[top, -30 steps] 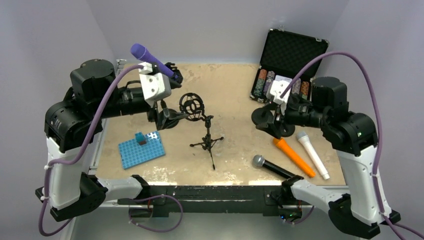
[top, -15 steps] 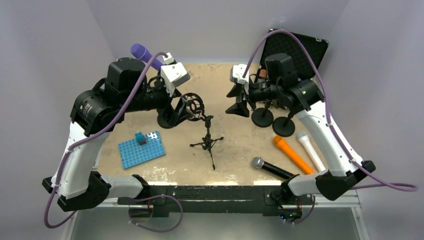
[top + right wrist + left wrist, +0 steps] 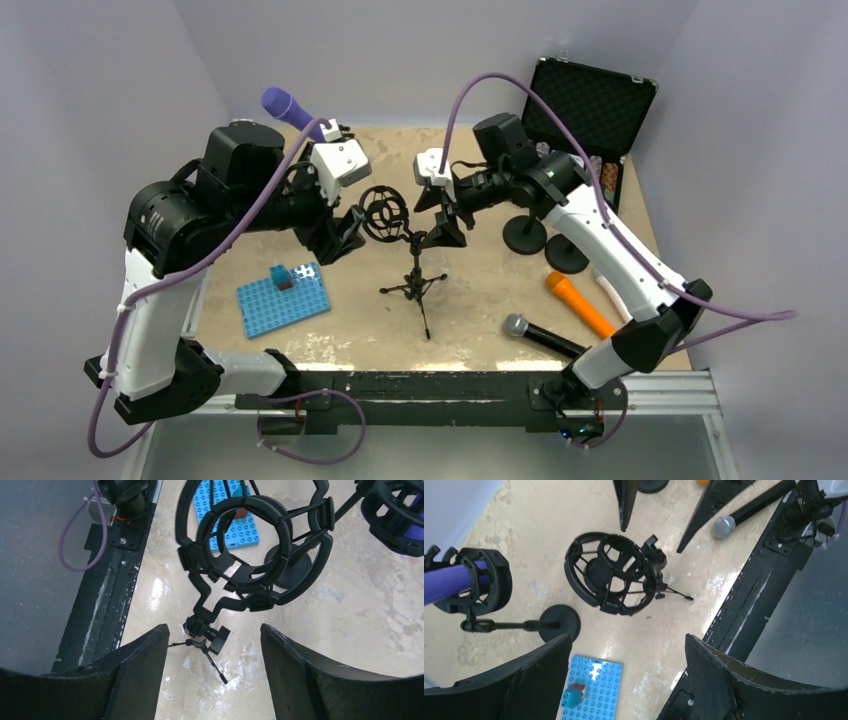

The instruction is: Remove the microphone from the stand

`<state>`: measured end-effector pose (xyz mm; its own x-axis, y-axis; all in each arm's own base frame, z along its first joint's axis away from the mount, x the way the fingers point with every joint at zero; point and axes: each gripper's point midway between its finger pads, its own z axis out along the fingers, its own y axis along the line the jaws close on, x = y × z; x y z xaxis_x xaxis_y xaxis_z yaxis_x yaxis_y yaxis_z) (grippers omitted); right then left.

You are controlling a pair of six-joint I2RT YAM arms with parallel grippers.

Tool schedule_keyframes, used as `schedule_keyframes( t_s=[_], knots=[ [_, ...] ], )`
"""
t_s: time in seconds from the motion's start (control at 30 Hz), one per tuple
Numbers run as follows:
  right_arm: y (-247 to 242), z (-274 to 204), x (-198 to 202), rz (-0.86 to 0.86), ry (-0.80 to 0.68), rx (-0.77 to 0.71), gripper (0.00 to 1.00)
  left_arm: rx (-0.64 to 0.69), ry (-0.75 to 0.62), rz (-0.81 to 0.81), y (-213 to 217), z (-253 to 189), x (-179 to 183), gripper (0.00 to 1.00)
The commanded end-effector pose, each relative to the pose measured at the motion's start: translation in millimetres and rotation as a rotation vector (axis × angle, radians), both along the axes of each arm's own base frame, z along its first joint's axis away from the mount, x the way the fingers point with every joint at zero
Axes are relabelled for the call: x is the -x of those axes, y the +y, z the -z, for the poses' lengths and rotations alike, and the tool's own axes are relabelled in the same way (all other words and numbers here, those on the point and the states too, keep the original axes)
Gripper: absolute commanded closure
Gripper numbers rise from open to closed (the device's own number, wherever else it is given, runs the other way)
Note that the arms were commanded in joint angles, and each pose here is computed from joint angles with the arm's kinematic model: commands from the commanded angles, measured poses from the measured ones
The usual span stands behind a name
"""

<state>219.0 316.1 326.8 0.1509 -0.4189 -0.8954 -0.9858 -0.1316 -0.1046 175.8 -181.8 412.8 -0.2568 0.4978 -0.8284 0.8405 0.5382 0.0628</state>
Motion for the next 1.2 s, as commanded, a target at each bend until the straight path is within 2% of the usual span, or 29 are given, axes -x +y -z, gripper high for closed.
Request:
schedule_keyframes(
  t_s=[0.0,0.17,0.33,0.4,0.6,0.67,0.73,0.9,1.1,1.13,1.17],
  knots=[
    [20,-8,-10,0.041,0.034,-0.037,0.29,-0.072,0.032,-0.028,23,13,13,0.12],
    [30,4,-23,0.136,0.133,-0.026,0.29,-0.089,0.050,-0.065,31,22,17,0.12],
    [33,12,-5,0.070,0.181,-0.020,0.28,-0.125,0.058,-0.068,34,37,15,0.12],
    [35,19,2,0.058,0.209,-0.008,0.31,-0.119,0.063,-0.060,33,37,17,0.12],
    [36,35,-5,0.191,0.285,0.007,0.50,-0.135,0.058,-0.055,39,43,21,0.12],
    [31,39,-10,0.257,0.286,0.012,0.61,-0.137,0.049,-0.052,41,46,23,0.13],
    [25,39,-14,0.319,0.274,0.016,0.76,-0.134,0.031,-0.038,42,49,25,0.13],
    [5,28,-25,0.462,0.208,0.009,1.00,-0.081,-0.024,0.042,36,55,34,0.15],
    [-18,26,-27,0.582,0.183,0.023,1.00,0.095,-0.109,0.166,-5,73,26,0.15],
    [-21,28,-27,0.606,0.197,0.025,1.00,0.129,-0.107,0.187,-14,76,24,0.12],
    [-24,29,-25,0.620,0.213,0.025,1.00,0.155,-0.092,0.207,-25,87,21,0.05]
  ],
)
